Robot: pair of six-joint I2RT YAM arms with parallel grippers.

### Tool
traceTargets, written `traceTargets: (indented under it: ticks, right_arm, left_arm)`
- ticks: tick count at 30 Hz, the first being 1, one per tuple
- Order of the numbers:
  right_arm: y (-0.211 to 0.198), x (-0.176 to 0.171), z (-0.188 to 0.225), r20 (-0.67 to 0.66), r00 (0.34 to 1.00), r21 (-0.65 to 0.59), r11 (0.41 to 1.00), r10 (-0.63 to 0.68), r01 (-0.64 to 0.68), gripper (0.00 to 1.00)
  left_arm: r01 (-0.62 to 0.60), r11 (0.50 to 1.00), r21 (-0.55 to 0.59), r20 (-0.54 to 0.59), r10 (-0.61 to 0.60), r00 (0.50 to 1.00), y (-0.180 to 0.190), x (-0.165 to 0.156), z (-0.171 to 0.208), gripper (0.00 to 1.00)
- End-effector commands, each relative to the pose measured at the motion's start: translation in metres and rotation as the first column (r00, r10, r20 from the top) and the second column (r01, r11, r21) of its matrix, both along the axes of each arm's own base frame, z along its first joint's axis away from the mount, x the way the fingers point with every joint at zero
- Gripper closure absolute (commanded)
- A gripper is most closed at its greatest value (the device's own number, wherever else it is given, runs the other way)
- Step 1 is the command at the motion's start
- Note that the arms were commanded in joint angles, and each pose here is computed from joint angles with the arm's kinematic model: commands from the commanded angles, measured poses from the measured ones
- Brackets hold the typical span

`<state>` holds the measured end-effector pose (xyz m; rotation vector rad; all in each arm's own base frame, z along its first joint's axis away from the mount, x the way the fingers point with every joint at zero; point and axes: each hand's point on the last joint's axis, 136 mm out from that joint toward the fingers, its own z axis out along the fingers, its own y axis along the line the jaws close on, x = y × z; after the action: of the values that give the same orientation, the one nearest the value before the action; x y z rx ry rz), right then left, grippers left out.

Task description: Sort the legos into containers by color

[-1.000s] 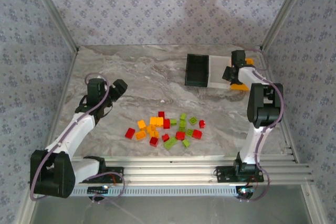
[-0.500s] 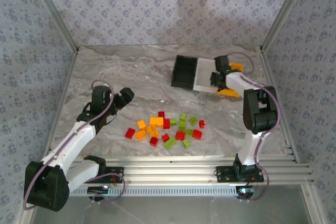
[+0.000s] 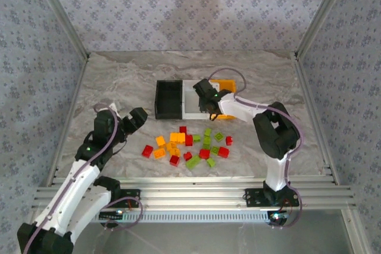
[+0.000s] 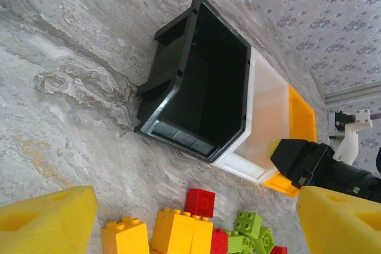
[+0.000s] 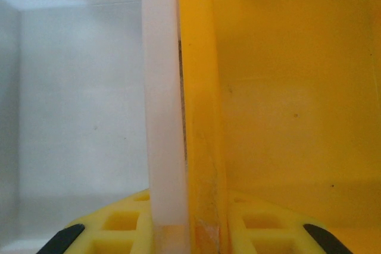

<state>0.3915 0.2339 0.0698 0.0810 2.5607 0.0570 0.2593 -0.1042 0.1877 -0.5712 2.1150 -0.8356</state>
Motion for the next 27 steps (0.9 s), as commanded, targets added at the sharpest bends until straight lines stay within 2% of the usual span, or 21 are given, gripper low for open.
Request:
traceTargets:
  ticks: [1,9,16,20,25,27]
  right_arm:
    - [0.0,-0.005,0.002,0.009,0.998,-0.05,0.997,-0.054,0.055,1.0]
    - [0.013,-0.022,-0.006,-0.009,1.0,-0.081,0.997,-0.016,0.015,1.0]
    - [0.004,-0.014,-0.001,0.008,1.0,-0.11,0.994,-0.008,0.009,1.0]
    - [0.009,-0.009,0.002,0.019,1.0,-0.108,0.994,0.017,-0.015,0.85]
    - [0.014,-0.006,0.018,0.06,0.998,-0.072,0.997,0.023,-0.019,0.55]
    - [0.016,-0.006,0.034,0.098,0.995,-0.044,0.999,0.024,-0.02,0.46]
  left_arm:
    - [-0.006,1.0,0.023,-0.03,0.006,1.0,0.005,-0.012,-0.011,0.12]
    - [0.001,1.0,0.029,-0.033,-0.001,0.999,0.007,-0.019,-0.014,0.11]
    - [0.012,0.999,0.044,-0.042,-0.01,0.999,0.007,-0.021,-0.019,0.09]
    - [0.015,0.999,0.042,-0.044,-0.014,0.999,0.007,-0.022,-0.022,0.08]
    - [0.022,0.999,0.041,-0.038,-0.021,0.999,0.006,-0.021,-0.021,0.07]
    - [0.028,0.999,0.041,-0.034,-0.027,0.999,0.005,-0.022,-0.018,0.07]
